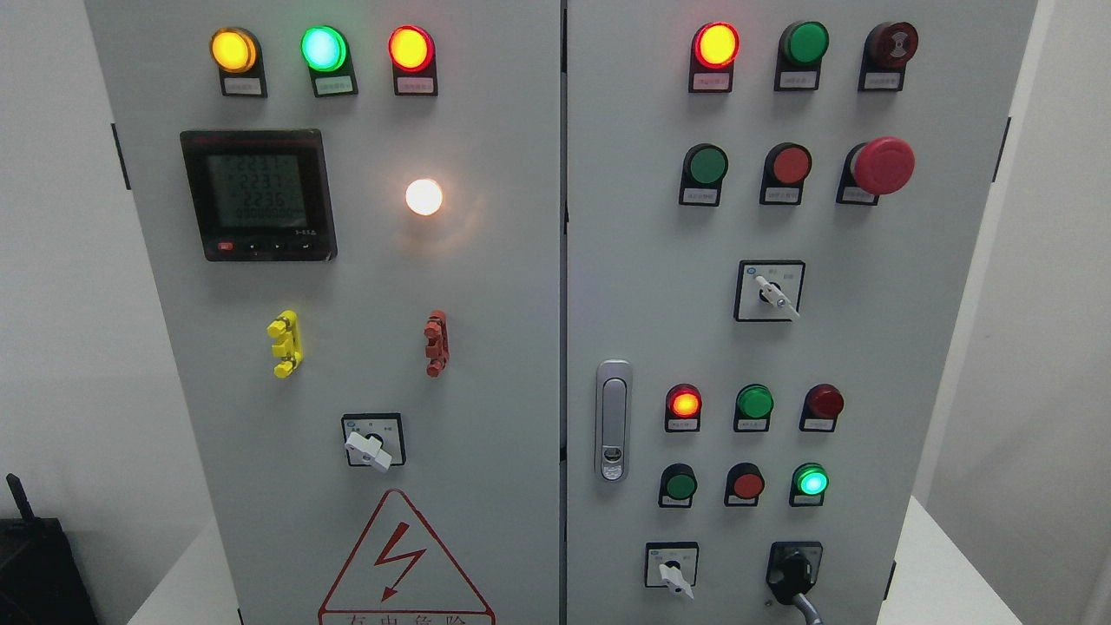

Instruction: Trip black knob to open circuit

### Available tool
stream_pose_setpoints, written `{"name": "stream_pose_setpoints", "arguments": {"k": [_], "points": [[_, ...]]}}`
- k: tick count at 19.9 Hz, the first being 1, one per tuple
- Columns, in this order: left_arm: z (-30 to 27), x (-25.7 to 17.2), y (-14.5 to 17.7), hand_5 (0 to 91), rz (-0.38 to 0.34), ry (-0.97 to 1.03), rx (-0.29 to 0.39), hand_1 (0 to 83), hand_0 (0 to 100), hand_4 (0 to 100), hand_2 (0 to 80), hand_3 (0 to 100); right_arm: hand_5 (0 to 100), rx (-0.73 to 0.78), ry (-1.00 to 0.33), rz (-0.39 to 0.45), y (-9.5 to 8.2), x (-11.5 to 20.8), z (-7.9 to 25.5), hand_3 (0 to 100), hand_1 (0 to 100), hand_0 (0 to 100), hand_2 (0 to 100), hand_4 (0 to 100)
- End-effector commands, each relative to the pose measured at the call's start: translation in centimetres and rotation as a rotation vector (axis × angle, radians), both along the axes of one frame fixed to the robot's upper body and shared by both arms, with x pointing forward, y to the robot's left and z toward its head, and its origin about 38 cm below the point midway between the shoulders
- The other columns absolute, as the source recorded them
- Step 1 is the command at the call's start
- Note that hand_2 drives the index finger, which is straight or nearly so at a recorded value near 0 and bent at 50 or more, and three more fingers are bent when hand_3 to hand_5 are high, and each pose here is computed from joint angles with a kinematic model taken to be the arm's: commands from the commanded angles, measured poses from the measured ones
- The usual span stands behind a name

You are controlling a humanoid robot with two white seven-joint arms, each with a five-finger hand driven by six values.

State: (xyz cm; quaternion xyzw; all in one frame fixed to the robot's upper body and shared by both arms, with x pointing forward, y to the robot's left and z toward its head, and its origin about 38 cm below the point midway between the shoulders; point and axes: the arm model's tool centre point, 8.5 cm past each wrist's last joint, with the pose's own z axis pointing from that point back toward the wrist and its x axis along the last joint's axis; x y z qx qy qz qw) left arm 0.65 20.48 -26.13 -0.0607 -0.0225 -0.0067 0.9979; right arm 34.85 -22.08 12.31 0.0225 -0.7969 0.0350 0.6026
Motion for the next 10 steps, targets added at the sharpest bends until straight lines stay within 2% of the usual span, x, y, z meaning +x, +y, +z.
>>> {"name": "stream_pose_setpoints", "arguments": {"k": [1,10], "points": [[-0.04,0.55,0.04,0.0,-0.001,-0.016,0.002,38.9,12,0,0.0,0,100,0.025,-0.016,0.002,0.66,-0.09,0.40,100,0,0,0,100],[-0.04,0.55,0.04,0.0,0.001,-0.016,0.002,38.9,12,0,0.0,0,100,0.025,-0.015,0.003,0.71,-0.18,0.30,100,0,0,0,100]]}}
